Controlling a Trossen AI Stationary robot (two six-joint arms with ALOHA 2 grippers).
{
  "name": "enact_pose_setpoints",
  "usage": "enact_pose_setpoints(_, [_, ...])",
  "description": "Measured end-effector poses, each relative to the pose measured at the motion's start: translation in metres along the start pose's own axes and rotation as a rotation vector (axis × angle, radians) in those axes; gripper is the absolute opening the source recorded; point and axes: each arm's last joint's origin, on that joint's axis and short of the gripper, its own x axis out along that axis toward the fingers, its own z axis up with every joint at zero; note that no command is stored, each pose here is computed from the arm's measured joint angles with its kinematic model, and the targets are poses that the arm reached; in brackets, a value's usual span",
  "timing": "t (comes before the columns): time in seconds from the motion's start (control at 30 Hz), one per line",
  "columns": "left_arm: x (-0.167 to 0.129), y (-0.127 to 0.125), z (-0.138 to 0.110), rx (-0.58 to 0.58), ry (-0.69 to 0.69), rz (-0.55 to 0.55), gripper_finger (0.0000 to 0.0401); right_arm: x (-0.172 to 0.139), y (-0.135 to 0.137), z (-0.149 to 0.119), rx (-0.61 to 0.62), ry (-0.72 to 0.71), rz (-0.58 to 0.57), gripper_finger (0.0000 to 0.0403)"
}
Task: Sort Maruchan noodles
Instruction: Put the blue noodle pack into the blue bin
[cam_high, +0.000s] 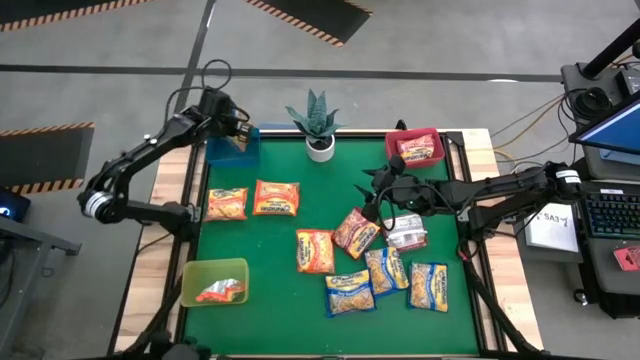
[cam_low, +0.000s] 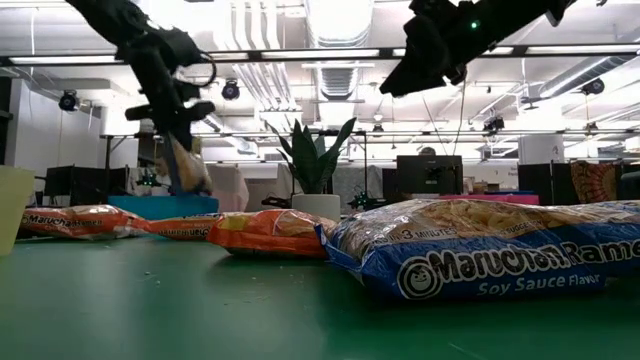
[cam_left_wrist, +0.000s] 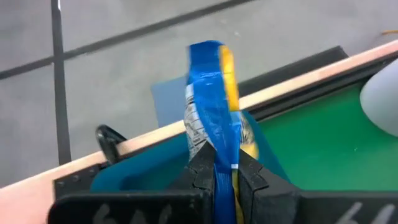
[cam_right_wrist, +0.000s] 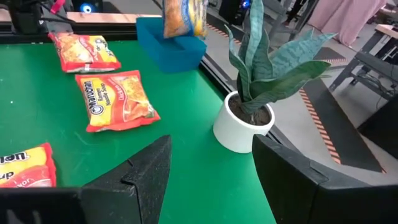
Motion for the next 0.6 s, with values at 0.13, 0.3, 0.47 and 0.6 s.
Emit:
enact_pose_setpoints(0.13, [0.013,-0.003,-0.002,-0.005,0.041,0.004,0.0,0.0,0.0,0.0,0.0,0.0,0.0,0.0215])
enact_pose_setpoints(0.3, [0.023,-0.006,-0.003,-0.025,0.061,0.006,0.0,0.0,0.0,0.0,-0.008,0.0,0.0,0.0215])
enact_pose_setpoints(0.47, [0.032,-0.012,-0.005,-0.053,0.085,0.003,0.0001,0.0,0.0,0.0,-0.013,0.0,0.0,0.0215])
enact_pose_setpoints(0.6, [0.041,-0.019,-0.006,-0.064,0.096,-0.005,0.0003,0.0,0.0,0.0,-0.015,0.0,0.0,0.0215])
